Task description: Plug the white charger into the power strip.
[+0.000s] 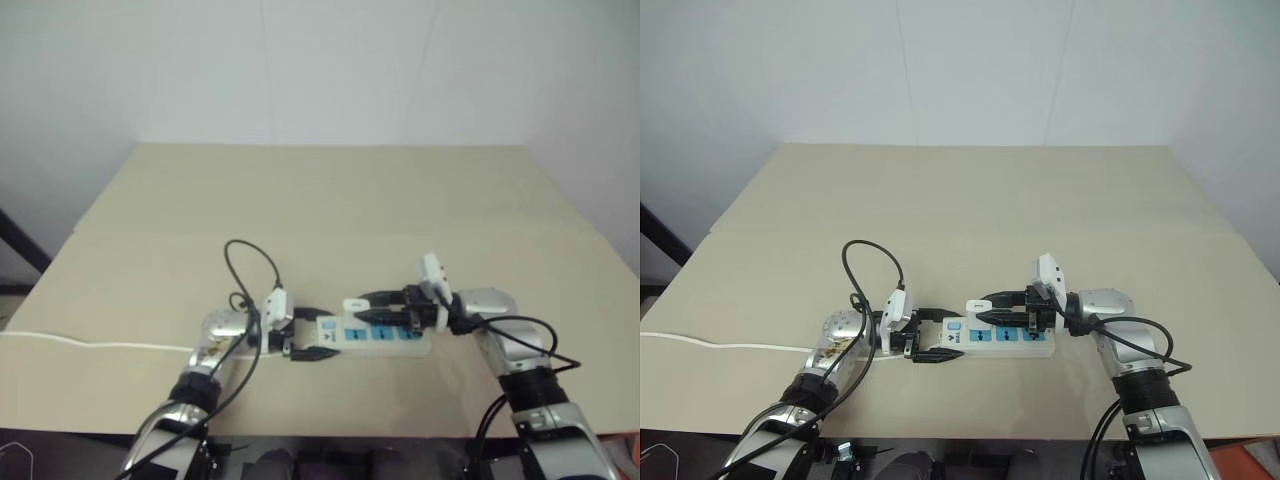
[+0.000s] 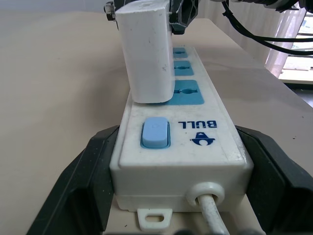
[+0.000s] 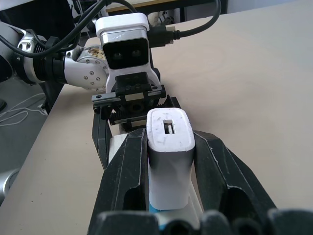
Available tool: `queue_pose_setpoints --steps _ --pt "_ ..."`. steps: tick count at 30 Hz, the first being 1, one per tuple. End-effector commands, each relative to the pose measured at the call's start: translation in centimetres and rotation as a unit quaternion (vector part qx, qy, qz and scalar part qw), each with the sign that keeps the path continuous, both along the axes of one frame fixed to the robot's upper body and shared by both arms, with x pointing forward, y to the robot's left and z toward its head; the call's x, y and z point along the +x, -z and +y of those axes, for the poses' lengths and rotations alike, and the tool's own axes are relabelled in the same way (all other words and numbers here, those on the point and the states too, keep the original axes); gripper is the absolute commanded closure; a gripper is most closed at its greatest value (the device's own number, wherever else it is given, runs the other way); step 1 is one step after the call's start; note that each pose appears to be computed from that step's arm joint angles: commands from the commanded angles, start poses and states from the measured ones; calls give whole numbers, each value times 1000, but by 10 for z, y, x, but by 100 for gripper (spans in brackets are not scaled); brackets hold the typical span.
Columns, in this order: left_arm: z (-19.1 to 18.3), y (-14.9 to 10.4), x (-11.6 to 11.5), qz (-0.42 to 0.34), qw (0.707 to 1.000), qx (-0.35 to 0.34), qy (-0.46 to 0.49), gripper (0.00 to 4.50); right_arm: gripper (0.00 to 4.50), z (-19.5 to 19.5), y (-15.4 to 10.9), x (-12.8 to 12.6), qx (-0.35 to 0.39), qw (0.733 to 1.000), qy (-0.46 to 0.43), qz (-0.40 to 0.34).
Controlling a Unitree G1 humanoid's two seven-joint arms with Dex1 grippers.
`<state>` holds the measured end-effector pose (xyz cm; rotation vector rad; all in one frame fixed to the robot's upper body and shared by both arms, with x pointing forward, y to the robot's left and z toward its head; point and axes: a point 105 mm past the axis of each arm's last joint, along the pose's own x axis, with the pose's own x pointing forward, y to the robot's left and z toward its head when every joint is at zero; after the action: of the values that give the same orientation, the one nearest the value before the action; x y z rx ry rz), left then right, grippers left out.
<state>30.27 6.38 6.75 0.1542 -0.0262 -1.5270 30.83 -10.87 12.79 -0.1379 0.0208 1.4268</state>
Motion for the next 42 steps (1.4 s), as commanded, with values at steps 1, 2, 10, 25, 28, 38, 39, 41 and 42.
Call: queue_pose_setpoints --steps 1,2,10,25,28,38,39,41,42 --pt "-4 1 -2 1 1000 -4 10 123 339 0 -12 1 8 999 1 -38" --pt "-4 1 -2 1 1000 -4 9 123 339 0 -12 2 8 999 1 -39" --pt "-4 1 -3 0 1000 -3 10 123 339 5 -5 -1 5 998 -15 -58" --pt "-4 -1 -2 -3 1000 -8 8 123 339 5 20 5 -48 998 -9 -38" --pt "-4 -1 -2 -3 1000 -7 7 123 339 3 25 5 -59 998 -8 -33" --pt "-4 0 -3 0 1000 -4 8 123 339 2 34 11 -89 996 4 -5" --pt "-4 0 -3 0 1000 -4 8 123 339 2 34 11 -92 996 4 -3" --pt "-4 0 -3 0 1000 -4 9 123 339 1 36 11 -96 995 5 5" --pt "-4 0 -3 0 1000 -4 9 123 339 1 36 11 -98 995 4 -1"
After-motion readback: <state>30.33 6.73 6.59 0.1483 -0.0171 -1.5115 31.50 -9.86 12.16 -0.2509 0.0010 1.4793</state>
